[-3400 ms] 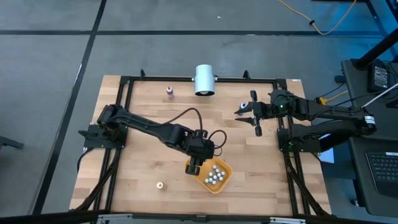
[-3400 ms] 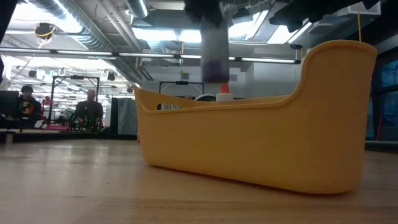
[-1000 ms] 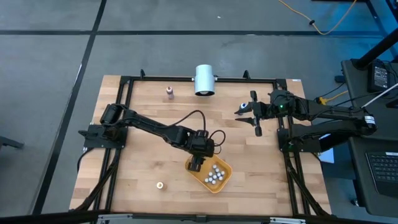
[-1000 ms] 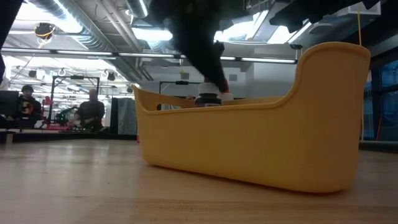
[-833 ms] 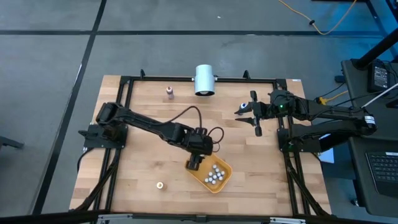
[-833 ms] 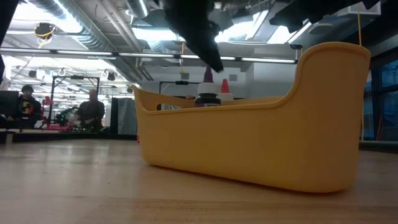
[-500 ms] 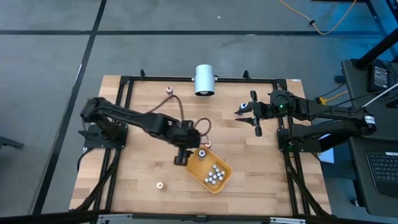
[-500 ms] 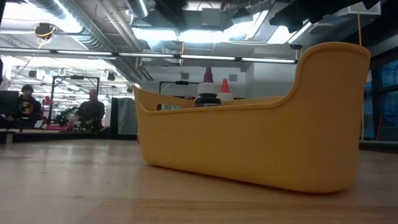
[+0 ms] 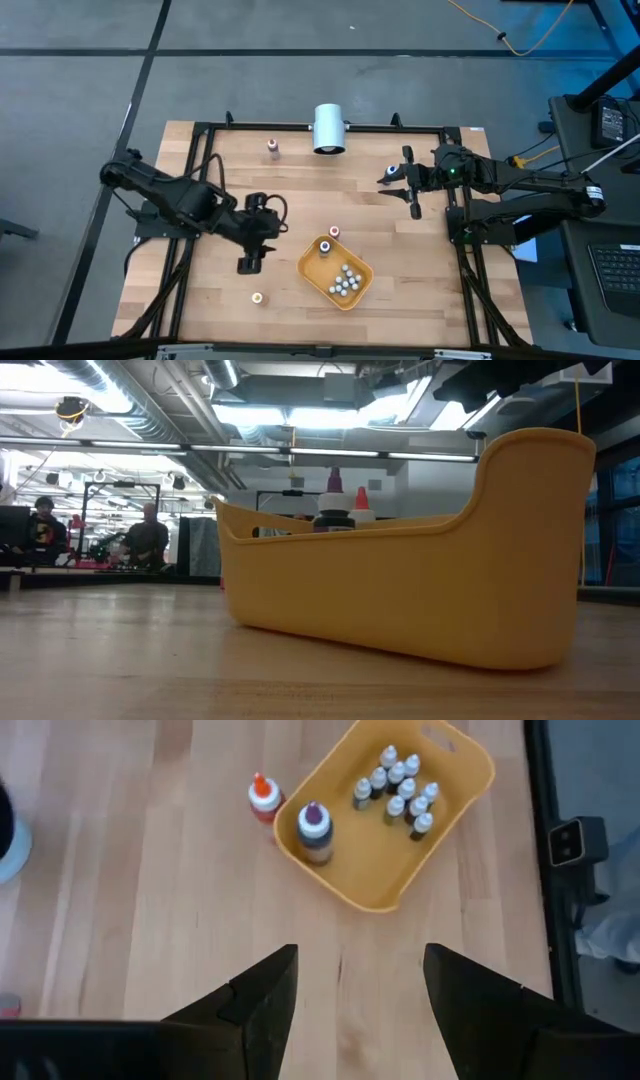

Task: Pick & Place food coloring
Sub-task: Put the large yellow food coloring bottle into the yellow container

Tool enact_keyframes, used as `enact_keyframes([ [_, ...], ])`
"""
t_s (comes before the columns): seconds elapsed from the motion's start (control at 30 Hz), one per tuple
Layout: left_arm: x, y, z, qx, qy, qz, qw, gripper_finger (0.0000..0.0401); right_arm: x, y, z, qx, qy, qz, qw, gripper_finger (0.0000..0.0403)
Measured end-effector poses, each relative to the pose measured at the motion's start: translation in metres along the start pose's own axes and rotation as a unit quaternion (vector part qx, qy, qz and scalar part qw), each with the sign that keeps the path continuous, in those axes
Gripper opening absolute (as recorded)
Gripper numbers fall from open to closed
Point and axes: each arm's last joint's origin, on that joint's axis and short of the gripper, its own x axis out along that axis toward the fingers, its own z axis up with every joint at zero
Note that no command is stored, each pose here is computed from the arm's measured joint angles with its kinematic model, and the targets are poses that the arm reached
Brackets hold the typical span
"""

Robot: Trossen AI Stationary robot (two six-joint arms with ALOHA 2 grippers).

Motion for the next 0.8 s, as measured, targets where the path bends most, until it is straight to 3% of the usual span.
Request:
enact_keyframes([
  [0.13, -0.004, -0.006, -0.007, -0.017, 0.010, 0.004, 1.000, 0.0212, 0.000, 0.000, 0.000, 0.000, 0.000, 0.000, 1.000, 0.0123],
  [0.63, -0.023, -0.060, -0.041, -0.102, 0.049, -0.066, 0.991, 0.0212, 0.000, 0.000, 0.000, 0.000, 0.000, 0.000, 1.000, 0.0123],
  [0.8, -0.030, -0.073, -0.051, -0.122, 0.034, -0.061, 0.990, 0.0212, 0.000, 0.000, 0.000, 0.000, 0.000, 0.000, 1.000, 0.0123],
])
